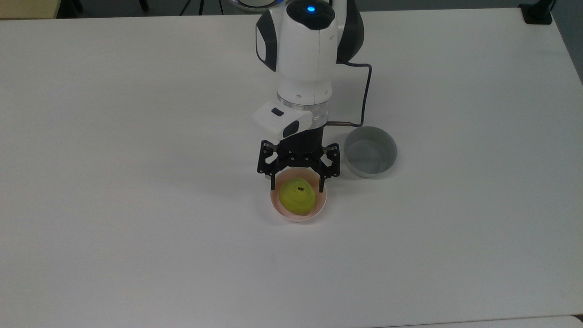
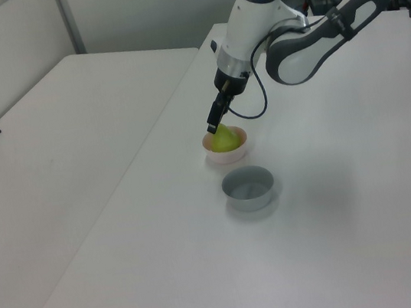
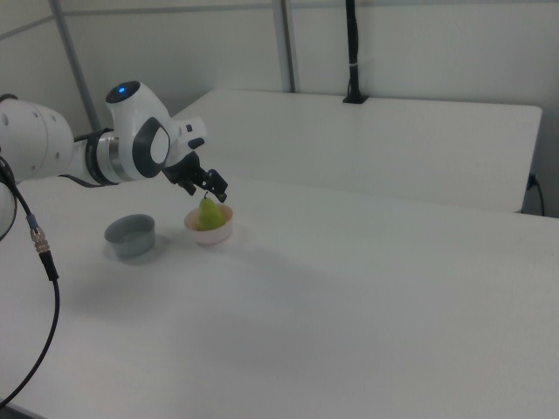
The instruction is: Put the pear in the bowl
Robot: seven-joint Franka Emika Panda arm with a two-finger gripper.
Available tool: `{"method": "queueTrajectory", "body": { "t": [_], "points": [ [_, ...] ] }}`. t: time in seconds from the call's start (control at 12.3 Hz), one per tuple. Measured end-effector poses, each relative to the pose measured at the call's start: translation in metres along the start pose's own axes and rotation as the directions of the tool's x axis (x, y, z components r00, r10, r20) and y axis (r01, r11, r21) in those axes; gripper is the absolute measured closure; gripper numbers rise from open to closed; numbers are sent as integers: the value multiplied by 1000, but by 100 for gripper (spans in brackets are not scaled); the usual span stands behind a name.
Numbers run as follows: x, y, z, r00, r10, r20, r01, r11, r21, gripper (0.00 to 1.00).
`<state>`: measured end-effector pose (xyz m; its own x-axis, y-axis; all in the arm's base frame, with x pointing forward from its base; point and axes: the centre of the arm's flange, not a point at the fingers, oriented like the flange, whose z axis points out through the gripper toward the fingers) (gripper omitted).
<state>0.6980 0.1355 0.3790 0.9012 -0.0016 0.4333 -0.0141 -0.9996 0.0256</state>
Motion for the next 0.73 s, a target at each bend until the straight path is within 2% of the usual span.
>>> {"method": "queueTrajectory", "body": {
  "t": [0.49,0.73],
  "points": [
    [14,41,-84,993,64,102,-56,995,-78,0],
    [9,57,-137,978,73,194,-61,996,-68,0]
  ]
}}
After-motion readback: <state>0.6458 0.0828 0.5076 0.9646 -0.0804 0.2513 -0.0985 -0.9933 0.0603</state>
